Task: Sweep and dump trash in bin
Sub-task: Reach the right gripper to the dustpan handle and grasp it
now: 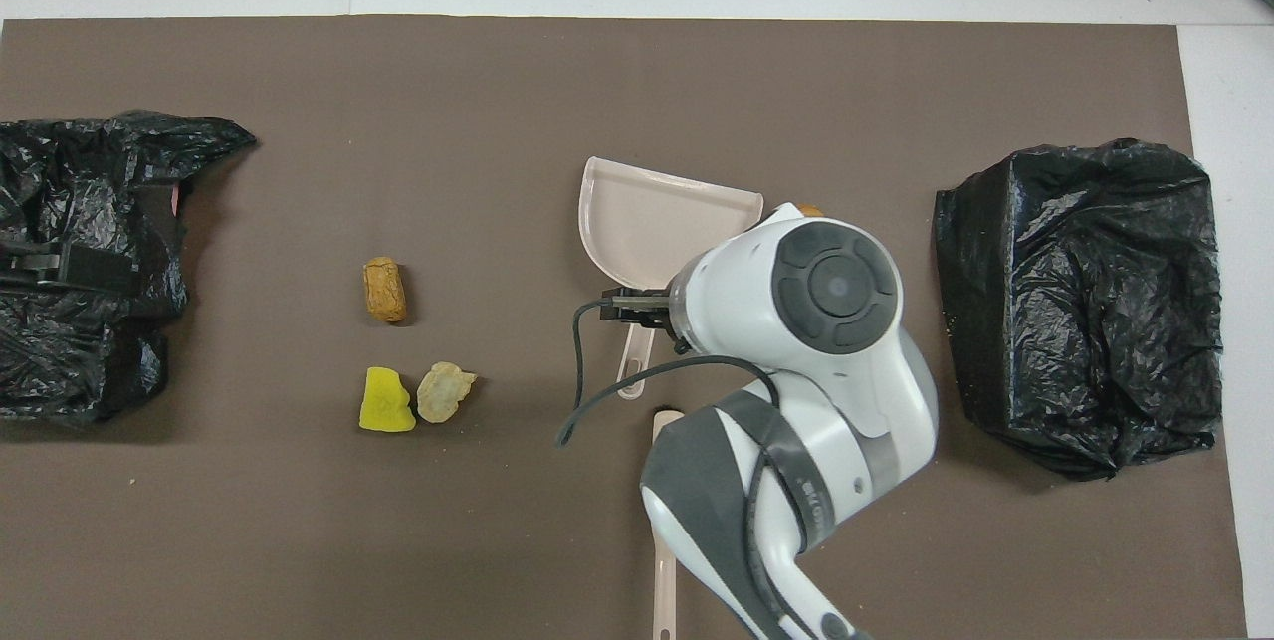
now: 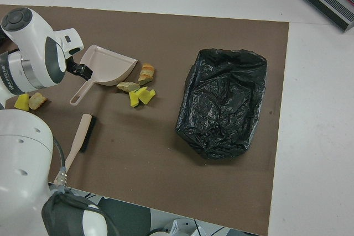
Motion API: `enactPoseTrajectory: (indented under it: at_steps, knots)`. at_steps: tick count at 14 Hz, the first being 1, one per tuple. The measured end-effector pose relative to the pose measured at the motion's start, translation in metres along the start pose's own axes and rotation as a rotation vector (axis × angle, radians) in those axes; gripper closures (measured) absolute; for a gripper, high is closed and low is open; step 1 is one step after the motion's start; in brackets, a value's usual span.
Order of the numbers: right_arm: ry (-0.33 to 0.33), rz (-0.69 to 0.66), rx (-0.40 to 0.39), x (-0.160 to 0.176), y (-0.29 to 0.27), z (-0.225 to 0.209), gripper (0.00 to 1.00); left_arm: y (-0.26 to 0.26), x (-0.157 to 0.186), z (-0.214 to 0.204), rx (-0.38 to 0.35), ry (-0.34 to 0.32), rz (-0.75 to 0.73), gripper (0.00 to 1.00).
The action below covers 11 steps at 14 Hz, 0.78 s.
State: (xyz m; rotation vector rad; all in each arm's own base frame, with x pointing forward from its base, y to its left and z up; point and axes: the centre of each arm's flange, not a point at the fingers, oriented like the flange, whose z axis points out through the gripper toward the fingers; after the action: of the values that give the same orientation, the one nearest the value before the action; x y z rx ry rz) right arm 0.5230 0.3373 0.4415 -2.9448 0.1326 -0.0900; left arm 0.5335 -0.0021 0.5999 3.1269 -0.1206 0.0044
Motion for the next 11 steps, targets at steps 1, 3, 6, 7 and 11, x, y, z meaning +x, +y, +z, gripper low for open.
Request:
enactPoseTrajectory:
  at_steps: [1,3,6,7,11]
  knots:
    - [-0.005,-0.006,-0.006,0.000,-0.005,0.018,0.00,0.000,0.000,0.000,0.000,0.000,0.000,0.00]
    - [-0.034,-0.008,-0.031,-0.002,-0.006,0.047,0.00,0.000,0.000,0.000,0.000,0.000,0.000,0.00]
    - [-0.053,-0.002,-0.052,-0.008,-0.015,0.090,0.00,0.000,0.000,0.000,0.000,0.000,0.000,0.00]
    - [-0.056,0.000,-0.056,-0.013,-0.021,0.102,0.00,0.000,0.000,0.000,0.000,0.000,0.000,0.00]
    - [-0.053,-0.005,-0.063,-0.015,-0.025,0.106,0.00,0.000,0.000,0.000,0.000,0.000,0.000,0.00]
